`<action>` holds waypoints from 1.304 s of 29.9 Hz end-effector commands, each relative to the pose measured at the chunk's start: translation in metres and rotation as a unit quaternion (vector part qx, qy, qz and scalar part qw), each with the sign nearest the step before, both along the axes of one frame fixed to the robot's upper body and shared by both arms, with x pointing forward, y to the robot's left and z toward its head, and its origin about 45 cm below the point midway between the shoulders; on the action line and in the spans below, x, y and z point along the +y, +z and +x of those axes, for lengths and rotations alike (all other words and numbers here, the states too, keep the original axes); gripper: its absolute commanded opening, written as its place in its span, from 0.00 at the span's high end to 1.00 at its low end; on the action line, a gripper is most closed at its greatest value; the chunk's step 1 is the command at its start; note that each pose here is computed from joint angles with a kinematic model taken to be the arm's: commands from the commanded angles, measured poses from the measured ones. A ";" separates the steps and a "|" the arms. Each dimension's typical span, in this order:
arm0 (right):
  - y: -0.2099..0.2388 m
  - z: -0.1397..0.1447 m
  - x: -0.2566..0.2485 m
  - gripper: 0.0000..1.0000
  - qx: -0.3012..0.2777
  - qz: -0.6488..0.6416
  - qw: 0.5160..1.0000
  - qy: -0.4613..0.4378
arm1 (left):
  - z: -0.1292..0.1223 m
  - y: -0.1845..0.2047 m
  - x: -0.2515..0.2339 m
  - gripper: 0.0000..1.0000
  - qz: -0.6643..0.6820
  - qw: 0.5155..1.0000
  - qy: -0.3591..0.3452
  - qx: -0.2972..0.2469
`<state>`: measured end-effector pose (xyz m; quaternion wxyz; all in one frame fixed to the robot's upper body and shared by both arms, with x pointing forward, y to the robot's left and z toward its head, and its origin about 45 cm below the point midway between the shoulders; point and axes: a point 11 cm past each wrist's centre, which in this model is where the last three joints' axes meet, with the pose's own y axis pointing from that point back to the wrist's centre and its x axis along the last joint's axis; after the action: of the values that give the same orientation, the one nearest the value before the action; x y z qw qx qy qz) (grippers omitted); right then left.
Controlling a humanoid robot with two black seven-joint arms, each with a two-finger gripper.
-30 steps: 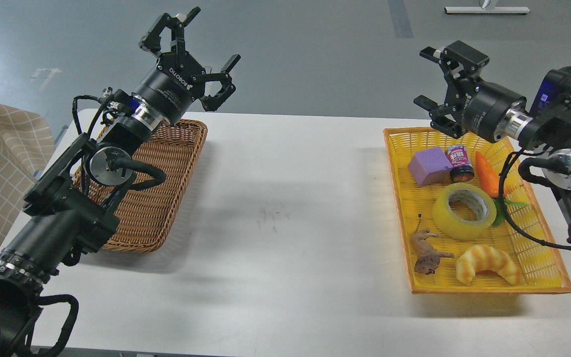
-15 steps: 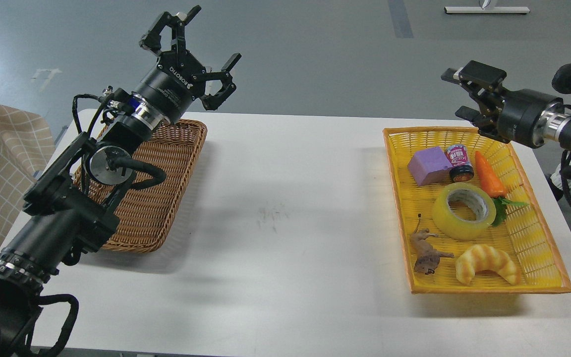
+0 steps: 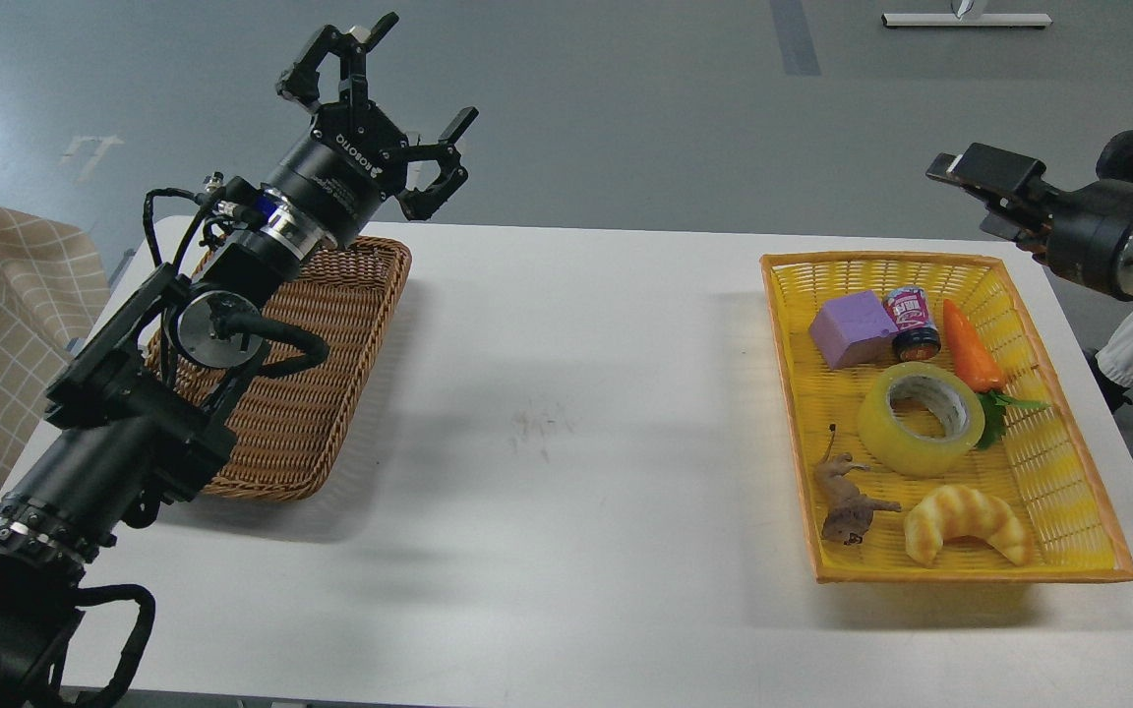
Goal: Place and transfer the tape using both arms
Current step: 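Raise the right gripper and move it over the yellow tray, then lower the right gripper into the yellow tape roll's hole and grasp it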
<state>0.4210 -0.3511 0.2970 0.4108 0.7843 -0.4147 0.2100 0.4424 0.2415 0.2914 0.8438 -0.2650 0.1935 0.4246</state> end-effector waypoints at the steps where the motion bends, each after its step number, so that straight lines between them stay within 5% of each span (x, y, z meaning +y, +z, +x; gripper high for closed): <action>1: -0.016 -0.005 -0.007 0.00 0.014 -0.040 0.999 -0.009 | 0.000 0.001 0.000 0.02 0.000 1.000 0.000 -0.001; 15: -0.066 -0.031 -0.002 0.00 0.042 -0.189 0.980 0.040 | 0.000 0.001 0.002 0.02 0.002 1.000 0.001 -0.002; 39: -0.105 -0.060 -0.026 0.03 0.085 -0.261 0.960 0.048 | 0.001 0.003 0.002 0.02 0.003 1.000 0.002 -0.004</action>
<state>0.3625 -0.3762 0.1936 0.6226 0.6841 -0.2723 0.2651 0.4432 0.2440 0.2948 0.8448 -0.2642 0.1881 0.4256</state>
